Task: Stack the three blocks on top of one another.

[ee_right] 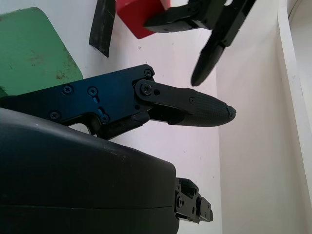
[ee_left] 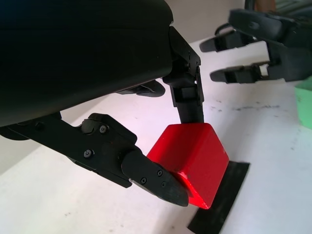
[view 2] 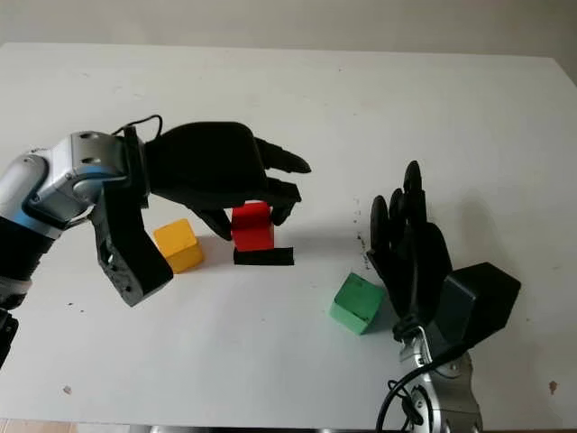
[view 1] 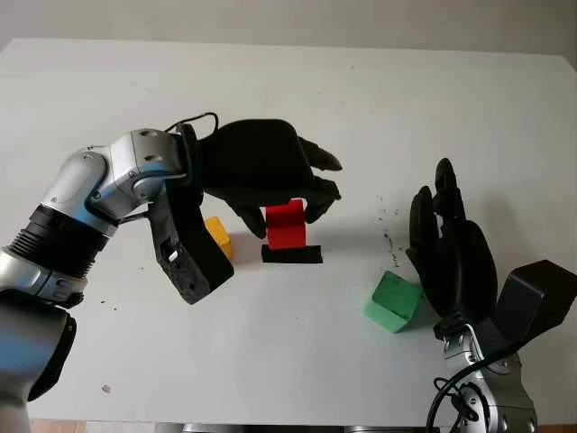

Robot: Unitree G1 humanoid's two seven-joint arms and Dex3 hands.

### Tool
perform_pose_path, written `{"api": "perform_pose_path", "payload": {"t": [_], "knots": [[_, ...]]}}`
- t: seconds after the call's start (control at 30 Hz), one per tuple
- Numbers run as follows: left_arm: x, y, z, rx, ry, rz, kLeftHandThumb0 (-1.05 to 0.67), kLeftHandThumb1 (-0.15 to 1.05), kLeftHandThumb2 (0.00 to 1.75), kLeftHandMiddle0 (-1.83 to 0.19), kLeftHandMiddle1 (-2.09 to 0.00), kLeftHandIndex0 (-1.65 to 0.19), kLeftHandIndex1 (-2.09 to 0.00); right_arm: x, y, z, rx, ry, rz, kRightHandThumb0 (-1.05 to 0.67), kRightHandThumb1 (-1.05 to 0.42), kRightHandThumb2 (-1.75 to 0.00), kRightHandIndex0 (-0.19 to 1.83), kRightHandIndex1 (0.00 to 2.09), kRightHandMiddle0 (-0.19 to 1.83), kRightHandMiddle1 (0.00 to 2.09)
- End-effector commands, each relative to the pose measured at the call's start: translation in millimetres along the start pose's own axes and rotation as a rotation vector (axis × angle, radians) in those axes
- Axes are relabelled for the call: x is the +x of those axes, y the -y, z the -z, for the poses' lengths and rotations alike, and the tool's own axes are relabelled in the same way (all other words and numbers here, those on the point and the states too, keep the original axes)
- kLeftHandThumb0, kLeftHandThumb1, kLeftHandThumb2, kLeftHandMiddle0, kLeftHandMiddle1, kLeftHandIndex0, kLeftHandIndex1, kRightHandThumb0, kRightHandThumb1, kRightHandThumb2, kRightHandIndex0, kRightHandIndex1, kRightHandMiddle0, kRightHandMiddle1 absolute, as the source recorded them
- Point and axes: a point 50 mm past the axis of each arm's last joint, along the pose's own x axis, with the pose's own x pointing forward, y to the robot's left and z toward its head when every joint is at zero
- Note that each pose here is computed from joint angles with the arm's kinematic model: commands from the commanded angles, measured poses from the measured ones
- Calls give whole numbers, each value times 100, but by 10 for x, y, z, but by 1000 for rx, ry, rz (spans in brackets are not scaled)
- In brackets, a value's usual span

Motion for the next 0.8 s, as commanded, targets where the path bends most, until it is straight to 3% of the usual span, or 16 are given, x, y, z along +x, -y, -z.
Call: {"api": "perform_pose_path", "payload": {"t": [0.0,0.23,0.77], "knots": [[20,40,-36,-19,18,8,-37,91,6,-31,-5,-40,-138,-20,20,-21,-8,8,6,-63,-105,-57,-19,0,-19,0],[72,67,-92,-37,45,13,-44,93,6,-26,-4,-39,-142,-29,23,-13,-9,6,5,-63,-105,-58,-19,0,-19,0],[109,69,-122,50,55,22,-34,90,5,-27,-6,-43,-156,-64,35,-26,-2,11,21,-64,-105,-53,-19,0,-19,4]]}}
